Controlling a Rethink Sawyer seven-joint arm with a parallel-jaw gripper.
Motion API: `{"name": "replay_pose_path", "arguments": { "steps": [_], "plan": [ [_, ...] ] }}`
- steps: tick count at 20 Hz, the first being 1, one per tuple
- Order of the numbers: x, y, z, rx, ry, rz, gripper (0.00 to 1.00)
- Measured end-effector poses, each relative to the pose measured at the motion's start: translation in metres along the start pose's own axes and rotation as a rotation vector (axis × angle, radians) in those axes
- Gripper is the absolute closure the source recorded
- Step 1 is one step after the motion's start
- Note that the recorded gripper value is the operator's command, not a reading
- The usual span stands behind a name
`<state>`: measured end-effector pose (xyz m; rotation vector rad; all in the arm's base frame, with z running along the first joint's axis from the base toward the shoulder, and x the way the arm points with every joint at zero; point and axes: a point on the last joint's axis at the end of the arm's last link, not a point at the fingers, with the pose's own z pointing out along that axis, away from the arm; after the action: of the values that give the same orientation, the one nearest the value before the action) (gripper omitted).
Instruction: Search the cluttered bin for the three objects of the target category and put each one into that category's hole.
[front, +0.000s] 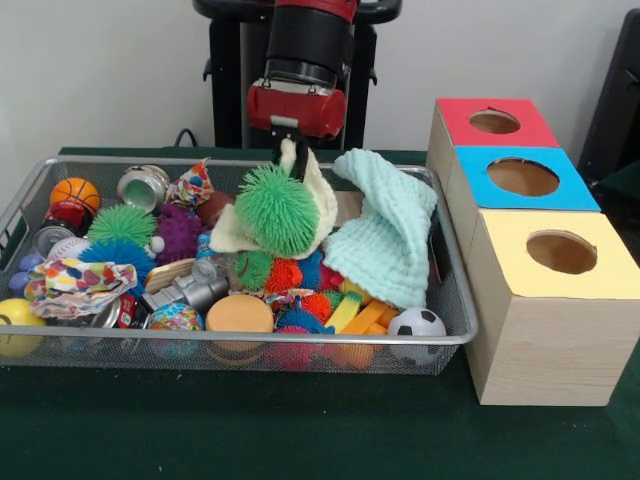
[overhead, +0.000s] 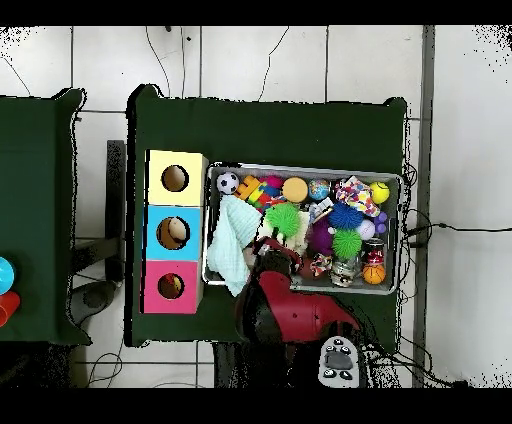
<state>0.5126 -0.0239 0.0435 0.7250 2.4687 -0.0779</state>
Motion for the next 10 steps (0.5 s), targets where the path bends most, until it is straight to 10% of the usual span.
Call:
{"name": "replay_pose_path", "arguments": {
  "steps": [10],
  "plan": [
    [-0.011, -0.042, -0.007, 0.132, 0.105, 0.072, 0.0]
  ]
}}
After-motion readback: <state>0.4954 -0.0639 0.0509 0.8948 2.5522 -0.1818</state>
